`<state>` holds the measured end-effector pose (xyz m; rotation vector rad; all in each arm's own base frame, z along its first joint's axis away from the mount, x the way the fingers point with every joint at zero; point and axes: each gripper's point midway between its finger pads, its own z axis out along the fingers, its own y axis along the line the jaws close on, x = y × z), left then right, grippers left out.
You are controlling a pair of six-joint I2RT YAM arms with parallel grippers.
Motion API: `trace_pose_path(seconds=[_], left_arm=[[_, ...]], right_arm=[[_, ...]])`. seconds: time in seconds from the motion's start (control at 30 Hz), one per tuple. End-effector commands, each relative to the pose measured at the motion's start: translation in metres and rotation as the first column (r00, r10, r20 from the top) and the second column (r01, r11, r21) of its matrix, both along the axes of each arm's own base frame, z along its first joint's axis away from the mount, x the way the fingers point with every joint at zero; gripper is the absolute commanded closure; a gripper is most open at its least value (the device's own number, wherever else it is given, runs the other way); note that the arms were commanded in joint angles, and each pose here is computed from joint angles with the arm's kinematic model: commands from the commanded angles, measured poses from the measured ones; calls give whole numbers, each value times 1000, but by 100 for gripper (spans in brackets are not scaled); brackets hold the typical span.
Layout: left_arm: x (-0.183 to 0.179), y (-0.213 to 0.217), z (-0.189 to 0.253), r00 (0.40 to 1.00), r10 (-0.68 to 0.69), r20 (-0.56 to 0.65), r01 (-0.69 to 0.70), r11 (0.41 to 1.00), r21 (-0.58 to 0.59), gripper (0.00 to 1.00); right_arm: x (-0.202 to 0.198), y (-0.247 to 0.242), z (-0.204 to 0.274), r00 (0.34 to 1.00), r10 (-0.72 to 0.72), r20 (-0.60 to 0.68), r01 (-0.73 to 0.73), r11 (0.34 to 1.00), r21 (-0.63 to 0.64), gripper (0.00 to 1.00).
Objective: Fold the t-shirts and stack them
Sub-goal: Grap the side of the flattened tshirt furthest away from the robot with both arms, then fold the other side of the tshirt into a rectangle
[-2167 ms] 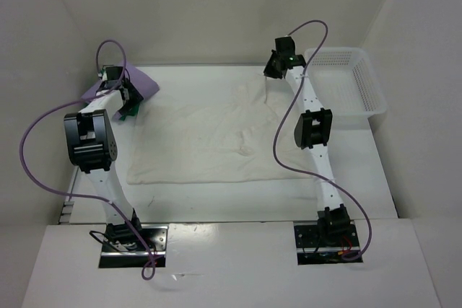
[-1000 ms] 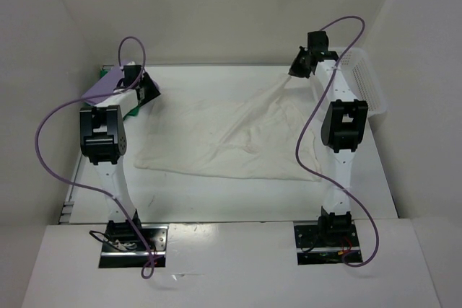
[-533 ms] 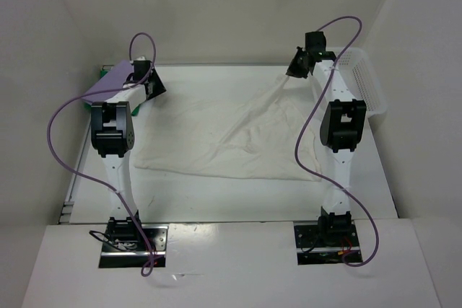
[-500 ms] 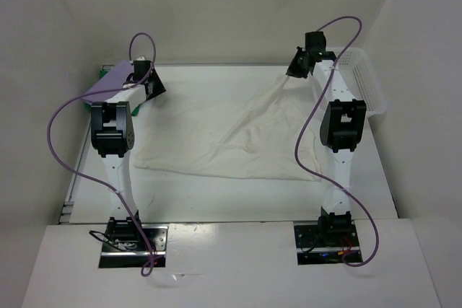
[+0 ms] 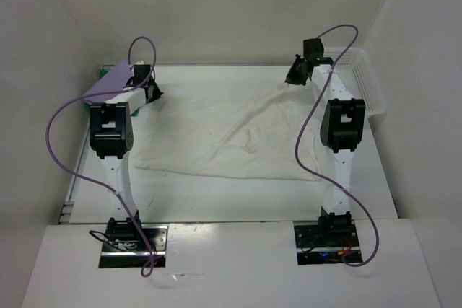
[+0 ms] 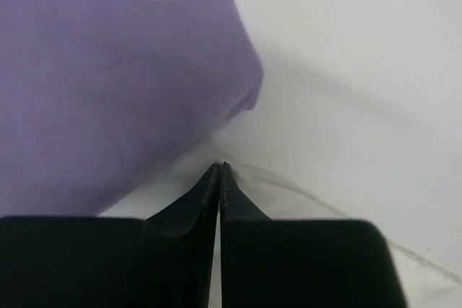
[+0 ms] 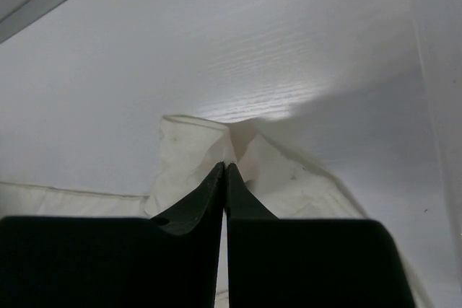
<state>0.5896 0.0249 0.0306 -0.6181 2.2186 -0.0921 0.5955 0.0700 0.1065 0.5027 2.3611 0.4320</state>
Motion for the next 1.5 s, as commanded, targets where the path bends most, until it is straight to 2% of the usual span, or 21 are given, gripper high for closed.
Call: trace_pose_path(seconds=[0.0, 0.03, 0.1, 0.13, 0.17, 0.3, 0.33, 0.5, 0.57, 1.0, 1.2, 1.47], left_arm=[[-8, -3, 44, 997, 13, 76, -12, 1000, -5, 97], [-20, -5, 37, 998, 6, 55, -5, 1000, -12, 98], [-28, -5, 62, 995, 14, 104, -12, 1000, -20, 99], [-34, -6, 66, 994, 20, 107, -17, 999, -27, 100], [-44, -6, 61, 996, 20, 89, -18, 999, -28, 100], [-56, -1, 97, 990, 21, 140, -19, 1000, -17, 100], [-59, -2, 98, 991, 21, 134, -19, 1000, -17, 100], [-81, 17, 115, 987, 52, 150, -43, 997, -62, 100], [-87, 15, 129, 983, 45, 177, -34, 997, -66, 100], [-127, 21, 97, 995, 71, 73, -56, 981, -188, 100], [-138, 21, 77, 997, 80, 13, -75, 975, -208, 100], [-154, 24, 61, 995, 94, -29, -98, 968, -233, 100]], right_arm=[[-2, 3, 45, 996, -18, 93, 17, 1000, 12, 95], [-7, 0, 39, 996, -28, 81, 28, 1000, 2, 96], [-16, -1, 55, 993, -62, 97, 61, 998, 21, 96], [-29, -1, 42, 996, -71, 56, 70, 997, 25, 97], [-31, -3, 45, 994, -87, 66, 86, 996, 26, 97], [-61, -14, 55, 986, -151, 70, 148, 988, 44, 97], [-74, -14, 41, 987, -158, 30, 157, 987, 44, 97], [-111, -15, 40, 986, -165, 13, 164, 985, 48, 97], [-122, -19, 56, 982, -181, 46, 179, 983, 39, 97], [-244, -38, 35, 964, -262, -55, 264, 963, 43, 97], [-282, -36, 20, 956, -267, -119, 278, 957, 82, 96], [-312, -22, 27, 956, -248, -156, 275, 944, 185, 94]])
